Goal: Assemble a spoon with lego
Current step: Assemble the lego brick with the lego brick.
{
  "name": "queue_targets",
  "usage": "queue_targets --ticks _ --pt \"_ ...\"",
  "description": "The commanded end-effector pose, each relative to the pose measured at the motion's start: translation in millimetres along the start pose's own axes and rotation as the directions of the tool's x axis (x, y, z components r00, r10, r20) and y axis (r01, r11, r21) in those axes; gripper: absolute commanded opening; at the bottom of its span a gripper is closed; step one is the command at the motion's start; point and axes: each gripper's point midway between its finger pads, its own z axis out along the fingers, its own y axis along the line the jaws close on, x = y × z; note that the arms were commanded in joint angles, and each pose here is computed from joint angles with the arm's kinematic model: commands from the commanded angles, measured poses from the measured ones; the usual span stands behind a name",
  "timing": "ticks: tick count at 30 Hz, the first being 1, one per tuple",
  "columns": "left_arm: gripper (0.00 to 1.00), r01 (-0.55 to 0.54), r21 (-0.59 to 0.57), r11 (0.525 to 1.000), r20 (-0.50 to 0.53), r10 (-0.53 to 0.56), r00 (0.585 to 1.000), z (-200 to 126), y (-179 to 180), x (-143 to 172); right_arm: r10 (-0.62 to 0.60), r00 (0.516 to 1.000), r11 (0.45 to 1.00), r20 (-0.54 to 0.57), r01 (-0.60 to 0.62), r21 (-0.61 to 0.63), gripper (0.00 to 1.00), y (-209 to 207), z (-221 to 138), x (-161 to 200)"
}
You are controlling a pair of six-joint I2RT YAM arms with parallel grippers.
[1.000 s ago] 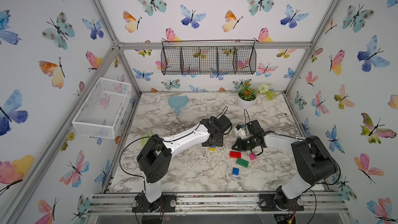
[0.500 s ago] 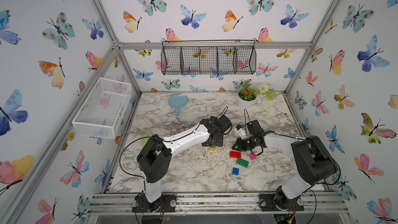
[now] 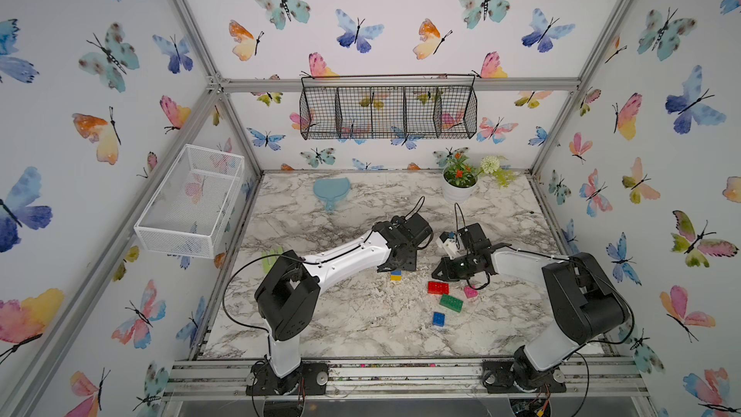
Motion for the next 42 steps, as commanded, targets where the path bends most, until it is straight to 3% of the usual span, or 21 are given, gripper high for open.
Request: queue_targets --ticks 1,30,42 --pt "0.27 -0.018 -0.021 1.0 -0.027 0.017 0.999 7.1 6.0 10.2 0.006 1.0 1.0 -0.017 -0.005 0.02 0.03 -6.2 0.1 7.1" --pt "0.26 -0.019 -0.082 0.996 -0.04 0.015 0.999 3.6 27.6 24.6 0.003 1.0 1.0 -0.02 -0.003 0.019 0.03 -6.2 0.7 6.4" --pt "0.25 -0.009 -0.028 1.0 -0.038 0.007 0.999 14.7 14.0 30.6 0.002 1.0 1.0 -0.019 -0.001 0.023 0.02 -5.4 -1.3 5.2"
